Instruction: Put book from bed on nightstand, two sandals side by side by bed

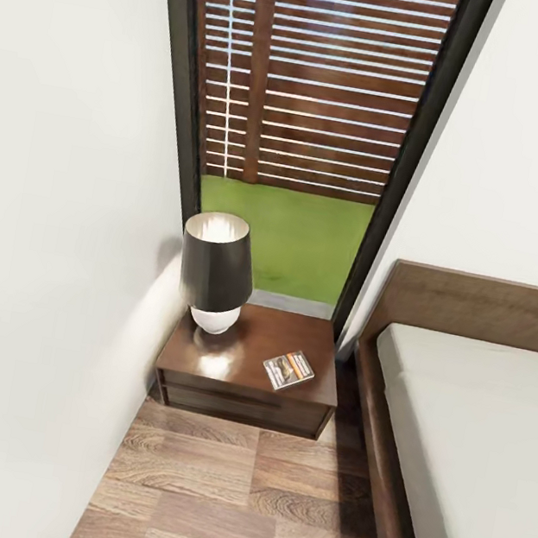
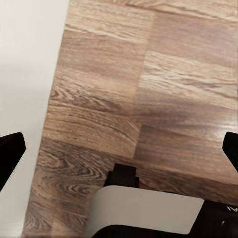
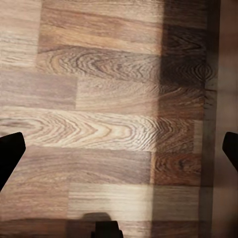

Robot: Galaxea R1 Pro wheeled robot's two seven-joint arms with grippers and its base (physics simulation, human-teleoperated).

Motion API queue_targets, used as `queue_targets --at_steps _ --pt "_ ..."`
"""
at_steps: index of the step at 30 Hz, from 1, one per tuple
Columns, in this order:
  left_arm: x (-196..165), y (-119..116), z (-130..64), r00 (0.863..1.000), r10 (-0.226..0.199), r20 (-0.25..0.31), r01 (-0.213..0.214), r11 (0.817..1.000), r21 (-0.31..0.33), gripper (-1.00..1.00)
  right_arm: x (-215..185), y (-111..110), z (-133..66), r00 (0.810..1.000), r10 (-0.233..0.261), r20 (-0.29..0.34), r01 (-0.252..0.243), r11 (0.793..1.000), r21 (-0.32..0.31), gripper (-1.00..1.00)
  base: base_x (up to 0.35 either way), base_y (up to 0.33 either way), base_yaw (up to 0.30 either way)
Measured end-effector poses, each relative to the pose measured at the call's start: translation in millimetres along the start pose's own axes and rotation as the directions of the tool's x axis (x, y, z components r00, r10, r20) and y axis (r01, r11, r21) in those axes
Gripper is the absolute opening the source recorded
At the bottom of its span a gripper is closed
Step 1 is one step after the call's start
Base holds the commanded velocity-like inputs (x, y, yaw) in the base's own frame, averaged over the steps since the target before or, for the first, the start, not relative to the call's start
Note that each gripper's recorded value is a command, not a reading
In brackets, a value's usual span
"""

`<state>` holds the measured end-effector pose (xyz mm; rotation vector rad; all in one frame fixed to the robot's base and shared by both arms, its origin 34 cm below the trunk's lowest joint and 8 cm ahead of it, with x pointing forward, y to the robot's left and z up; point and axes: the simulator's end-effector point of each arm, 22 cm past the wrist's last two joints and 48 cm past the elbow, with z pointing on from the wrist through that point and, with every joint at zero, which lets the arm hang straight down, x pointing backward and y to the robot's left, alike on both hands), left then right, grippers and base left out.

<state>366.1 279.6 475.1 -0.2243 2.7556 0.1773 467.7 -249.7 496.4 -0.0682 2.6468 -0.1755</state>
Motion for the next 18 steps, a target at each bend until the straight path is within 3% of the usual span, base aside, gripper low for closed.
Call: queue_targets --at_steps 8,18 --pt "21 23 -3.7 1.000 0.013 -0.026 -0.014 0.999 -0.030 1.00 0 0 0.0 1.000 0.000 0.000 0.000 1.000 0.000 1.00 0.000 0.000 0.000" --pt "23 24 -4.2 0.999 0.015 -0.029 -0.016 0.999 -0.030 1.00 0 0 0.1 1.000 0.000 0.001 0.000 1.000 0.000 1.00 0.000 0.000 0.000"
